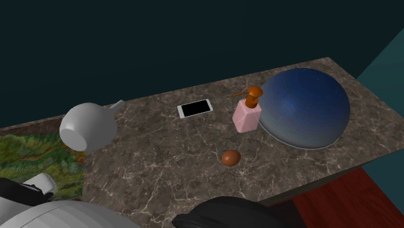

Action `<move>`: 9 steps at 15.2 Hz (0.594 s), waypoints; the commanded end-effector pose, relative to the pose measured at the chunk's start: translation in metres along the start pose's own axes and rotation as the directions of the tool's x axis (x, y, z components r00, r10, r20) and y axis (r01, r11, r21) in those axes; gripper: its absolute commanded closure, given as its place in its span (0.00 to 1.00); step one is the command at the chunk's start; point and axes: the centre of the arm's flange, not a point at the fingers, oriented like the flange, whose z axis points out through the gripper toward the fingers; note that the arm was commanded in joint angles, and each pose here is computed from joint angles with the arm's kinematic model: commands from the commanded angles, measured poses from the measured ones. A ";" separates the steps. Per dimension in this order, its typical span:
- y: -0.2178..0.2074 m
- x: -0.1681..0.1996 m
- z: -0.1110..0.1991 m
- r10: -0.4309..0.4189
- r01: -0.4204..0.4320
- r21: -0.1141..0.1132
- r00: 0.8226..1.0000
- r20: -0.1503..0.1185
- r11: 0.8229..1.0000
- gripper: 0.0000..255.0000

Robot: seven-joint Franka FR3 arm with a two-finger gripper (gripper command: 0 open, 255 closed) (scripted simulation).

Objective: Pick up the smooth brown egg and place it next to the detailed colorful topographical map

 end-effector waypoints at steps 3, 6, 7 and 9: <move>0.000 0.000 -0.036 0.000 0.000 0.000 1.000 0.000 1.000 0.00; 0.000 0.000 -0.036 0.000 0.000 0.000 1.000 0.000 1.000 0.00; 0.000 0.000 -0.036 0.000 0.000 0.000 1.000 0.000 1.000 0.00; 0.000 0.000 -0.036 0.000 0.000 0.000 1.000 0.000 1.000 0.00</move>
